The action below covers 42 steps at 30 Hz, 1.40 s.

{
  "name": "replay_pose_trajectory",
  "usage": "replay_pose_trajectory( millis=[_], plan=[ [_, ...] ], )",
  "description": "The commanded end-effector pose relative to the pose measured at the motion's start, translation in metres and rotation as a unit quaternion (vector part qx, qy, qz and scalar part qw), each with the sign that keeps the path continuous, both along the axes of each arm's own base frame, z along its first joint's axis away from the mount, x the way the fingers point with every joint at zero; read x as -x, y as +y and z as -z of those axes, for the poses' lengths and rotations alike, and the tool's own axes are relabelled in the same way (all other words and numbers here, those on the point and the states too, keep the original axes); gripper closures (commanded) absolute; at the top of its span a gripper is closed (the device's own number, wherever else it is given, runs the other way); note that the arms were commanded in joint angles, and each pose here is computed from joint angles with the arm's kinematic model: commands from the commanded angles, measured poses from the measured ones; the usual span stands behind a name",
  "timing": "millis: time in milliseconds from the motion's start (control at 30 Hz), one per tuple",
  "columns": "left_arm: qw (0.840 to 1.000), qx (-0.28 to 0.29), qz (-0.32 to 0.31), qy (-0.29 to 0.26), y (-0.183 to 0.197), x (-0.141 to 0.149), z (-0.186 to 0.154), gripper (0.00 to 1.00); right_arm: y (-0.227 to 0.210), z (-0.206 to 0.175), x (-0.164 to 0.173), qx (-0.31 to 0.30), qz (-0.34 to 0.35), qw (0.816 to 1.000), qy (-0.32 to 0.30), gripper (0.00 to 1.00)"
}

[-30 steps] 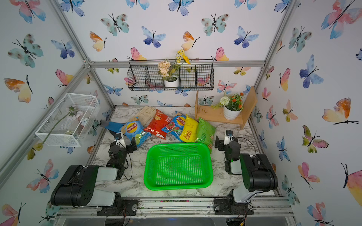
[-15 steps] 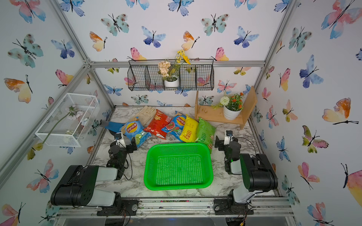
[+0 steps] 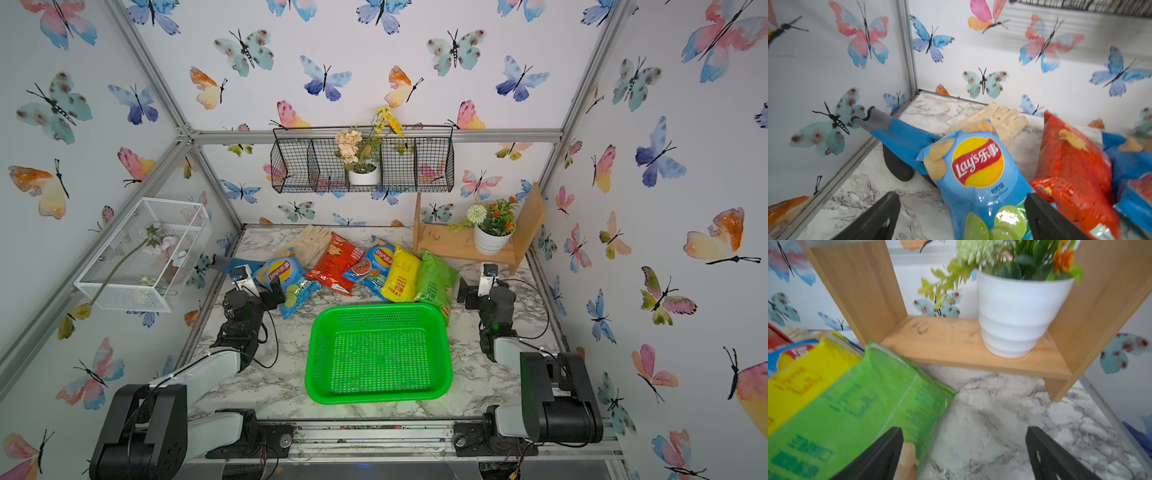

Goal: Put the potato chips into the basket
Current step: Pick up the potato chip from the center of the board.

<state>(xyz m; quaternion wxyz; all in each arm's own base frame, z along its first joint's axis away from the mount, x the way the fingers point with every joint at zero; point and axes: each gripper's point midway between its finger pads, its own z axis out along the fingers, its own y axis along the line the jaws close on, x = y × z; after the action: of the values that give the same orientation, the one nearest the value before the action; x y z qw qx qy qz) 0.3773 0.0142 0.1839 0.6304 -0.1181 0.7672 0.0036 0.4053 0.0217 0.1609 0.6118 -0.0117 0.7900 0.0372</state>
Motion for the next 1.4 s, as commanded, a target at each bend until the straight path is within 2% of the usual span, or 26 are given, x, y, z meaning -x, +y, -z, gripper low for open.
replay_pose_trajectory(
  millis=[0, 100, 167, 200, 233, 300, 333, 433, 667, 767, 833, 933, 1133, 1367],
  plan=[
    [0.994, 0.078, -0.055, 0.056, 0.011, 0.024, 0.006, 0.01, -0.011, 0.006, 0.004, -0.051, 0.051, 0.991, 0.112, 0.02],
    [0.983, 0.146, -0.083, 0.071, 0.013, 0.036, -0.006, 0.01, -0.006, -0.005, 0.013, -0.122, 0.065, 0.980, 0.142, 0.02],
    [0.973, 0.192, -0.079, 0.097, 0.005, 0.045, -0.014, 0.01, 0.013, -0.014, 0.022, -0.152, 0.020, 0.973, 0.171, 0.02],
    [0.970, 0.211, -0.057, 0.106, -0.004, 0.048, -0.018, 0.01, 0.023, -0.019, 0.027, -0.168, -0.005, 0.968, 0.184, 0.03],
    [0.965, 0.232, -0.024, 0.116, -0.018, 0.052, -0.022, 0.05, 0.034, -0.028, 0.032, -0.181, -0.034, 0.965, 0.189, 0.09],
    [0.953, 0.267, 0.055, 0.129, -0.048, 0.062, -0.031, 0.18, 0.048, -0.041, 0.041, -0.212, -0.066, 0.955, 0.197, 0.21],
    [0.945, 0.285, 0.080, 0.139, -0.061, 0.069, -0.033, 0.22, 0.052, -0.047, 0.046, -0.224, -0.072, 0.951, 0.201, 0.25],
    [0.929, 0.302, 0.129, 0.172, -0.092, 0.096, -0.029, 0.22, 0.063, -0.056, 0.059, -0.241, -0.091, 0.941, 0.219, 0.33],
    [0.900, 0.301, 0.235, 0.208, -0.152, 0.151, -0.025, 0.23, 0.090, -0.054, 0.078, -0.212, -0.128, 0.932, 0.265, 0.43],
    [0.890, 0.298, 0.271, 0.213, -0.168, 0.161, -0.033, 0.23, 0.108, -0.051, 0.080, -0.191, -0.147, 0.928, 0.285, 0.46],
    [0.884, 0.285, 0.298, 0.222, -0.182, 0.165, -0.038, 0.27, 0.121, -0.045, 0.080, -0.165, -0.153, 0.926, 0.305, 0.46],
    [0.875, 0.270, 0.322, 0.239, -0.199, 0.169, -0.040, 0.27, 0.140, -0.036, 0.080, -0.119, -0.156, 0.924, 0.327, 0.46],
    [0.871, 0.256, 0.328, 0.261, -0.216, 0.171, -0.034, 0.26, 0.158, -0.013, 0.078, -0.035, -0.130, 0.924, 0.358, 0.46],
    [0.872, 0.247, 0.328, 0.267, -0.224, 0.175, -0.027, 0.24, 0.165, 0.005, 0.080, 0.024, -0.086, 0.920, 0.381, 0.45]
  ],
)
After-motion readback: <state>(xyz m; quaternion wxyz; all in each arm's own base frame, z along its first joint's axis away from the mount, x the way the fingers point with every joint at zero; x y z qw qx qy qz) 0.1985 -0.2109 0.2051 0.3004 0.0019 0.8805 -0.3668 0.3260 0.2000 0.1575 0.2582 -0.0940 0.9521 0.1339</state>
